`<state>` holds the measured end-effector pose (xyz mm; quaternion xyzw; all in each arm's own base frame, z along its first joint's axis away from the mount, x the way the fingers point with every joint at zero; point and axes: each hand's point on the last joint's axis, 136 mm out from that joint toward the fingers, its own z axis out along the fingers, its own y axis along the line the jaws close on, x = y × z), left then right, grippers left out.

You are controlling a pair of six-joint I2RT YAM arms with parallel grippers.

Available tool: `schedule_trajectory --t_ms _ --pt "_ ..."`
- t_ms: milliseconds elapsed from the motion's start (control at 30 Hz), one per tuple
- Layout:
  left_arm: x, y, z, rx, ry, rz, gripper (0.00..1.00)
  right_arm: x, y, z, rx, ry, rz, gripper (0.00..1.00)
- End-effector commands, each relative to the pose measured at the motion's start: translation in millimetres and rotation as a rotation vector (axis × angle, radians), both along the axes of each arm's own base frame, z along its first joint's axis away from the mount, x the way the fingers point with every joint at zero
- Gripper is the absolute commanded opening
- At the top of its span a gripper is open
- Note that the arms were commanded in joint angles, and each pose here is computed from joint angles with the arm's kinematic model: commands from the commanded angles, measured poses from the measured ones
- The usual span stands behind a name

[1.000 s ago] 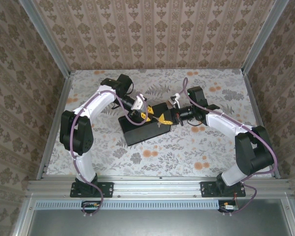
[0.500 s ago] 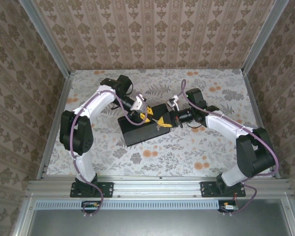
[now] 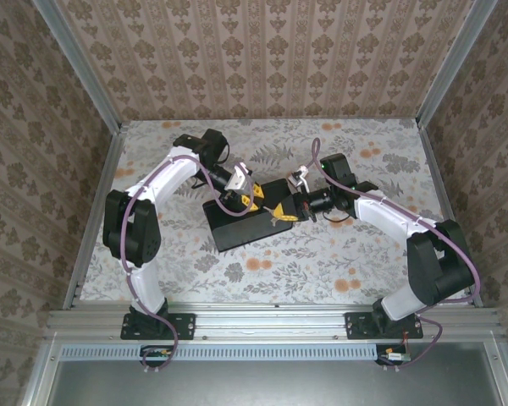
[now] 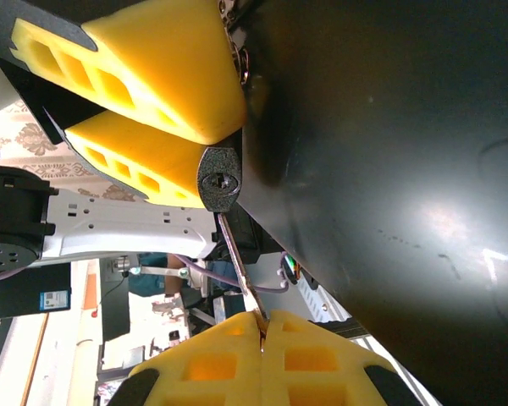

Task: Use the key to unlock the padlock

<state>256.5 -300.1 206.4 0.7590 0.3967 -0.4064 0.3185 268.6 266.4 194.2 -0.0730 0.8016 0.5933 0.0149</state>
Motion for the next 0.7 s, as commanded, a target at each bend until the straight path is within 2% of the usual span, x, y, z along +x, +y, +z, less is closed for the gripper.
schedule_trajectory --t_ms 0,667 --pt "-3.2 -5.2 6.6 -0.025 -0.008 -0.036 0.24 4.3 0.2 5.3 -0.003 -0.016 0.002 0.0" --pt "-8.2 -4.5 1.4 0.02 -0.033 -0.064 0.24 8.1 -3.2 -6.8 -0.056 0.003 -0.012 0.0"
